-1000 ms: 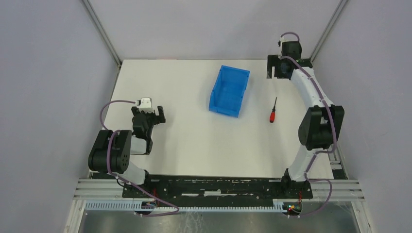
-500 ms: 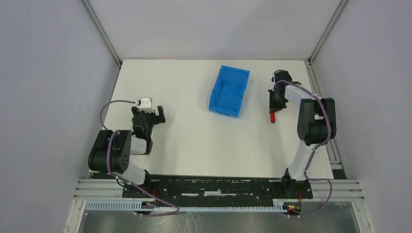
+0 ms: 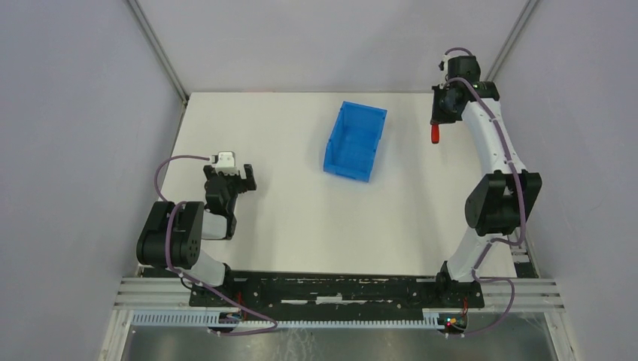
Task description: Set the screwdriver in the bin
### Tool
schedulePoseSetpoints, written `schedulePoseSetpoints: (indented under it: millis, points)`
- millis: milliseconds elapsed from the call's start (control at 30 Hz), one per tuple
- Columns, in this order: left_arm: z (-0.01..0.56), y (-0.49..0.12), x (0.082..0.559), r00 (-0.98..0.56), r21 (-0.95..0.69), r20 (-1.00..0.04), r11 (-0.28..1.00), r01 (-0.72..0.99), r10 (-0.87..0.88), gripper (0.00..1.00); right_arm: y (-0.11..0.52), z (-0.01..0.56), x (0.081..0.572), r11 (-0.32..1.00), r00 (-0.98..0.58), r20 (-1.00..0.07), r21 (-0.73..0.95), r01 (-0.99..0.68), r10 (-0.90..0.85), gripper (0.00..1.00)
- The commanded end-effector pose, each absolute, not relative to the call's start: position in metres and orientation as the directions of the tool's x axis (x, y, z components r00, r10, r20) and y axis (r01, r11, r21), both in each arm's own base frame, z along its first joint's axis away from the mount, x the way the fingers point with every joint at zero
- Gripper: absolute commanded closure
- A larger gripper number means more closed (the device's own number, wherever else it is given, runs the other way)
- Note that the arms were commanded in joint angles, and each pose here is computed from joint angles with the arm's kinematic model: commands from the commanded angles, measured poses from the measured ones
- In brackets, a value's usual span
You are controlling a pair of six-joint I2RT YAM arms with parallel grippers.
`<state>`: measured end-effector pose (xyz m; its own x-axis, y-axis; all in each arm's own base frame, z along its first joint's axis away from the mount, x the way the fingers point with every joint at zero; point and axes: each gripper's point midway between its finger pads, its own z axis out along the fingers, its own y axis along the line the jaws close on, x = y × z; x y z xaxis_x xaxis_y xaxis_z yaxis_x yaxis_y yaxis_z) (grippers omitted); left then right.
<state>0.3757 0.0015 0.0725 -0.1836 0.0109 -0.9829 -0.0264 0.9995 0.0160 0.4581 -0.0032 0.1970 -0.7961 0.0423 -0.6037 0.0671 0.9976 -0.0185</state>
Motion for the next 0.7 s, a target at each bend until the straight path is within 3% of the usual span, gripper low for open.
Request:
schedulePoseSetpoints:
  millis: [0,133,233,600,633,667]
  points:
    - [0.088,0.0,0.381,-0.128,-0.018,-0.992,0.999,-0.033,-0.022,0.0,0.017,0.217,0.441,0.994,-0.779,-0.617,0.08,0.079,0.111,1.0]
    - [0.088,0.0,0.38,-0.128,-0.018,-0.991,0.999,-0.034,-0.022,0.0,0.126,0.255,0.464,0.986,-0.668,-0.744,0.127,-0.105,0.024,1.0]
    - [0.088,0.0,0.38,-0.128,-0.018,-0.992,0.999,-0.034,-0.022,0.0,0.191,0.262,0.473,0.96,-0.631,-0.775,0.168,-0.224,-0.011,1.0]
    - [0.087,0.0,0.38,-0.129,-0.018,-0.991,0.999,-0.034,-0.022,0.0,0.236,0.174,0.488,0.966,-0.681,-0.732,0.155,-0.205,-0.027,1.0]
    - [0.087,0.0,0.38,-0.129,-0.018,-0.991,0.999,-0.034,-0.022,0.0,0.237,0.167,0.488,0.967,-0.693,-0.72,0.151,-0.206,-0.035,0.99]
    - [0.087,0.0,0.38,-0.129,-0.018,-0.991,0.999,-0.034,-0.022,0.0,0.239,0.158,0.489,0.966,-0.706,-0.707,0.152,-0.208,-0.04,0.89]
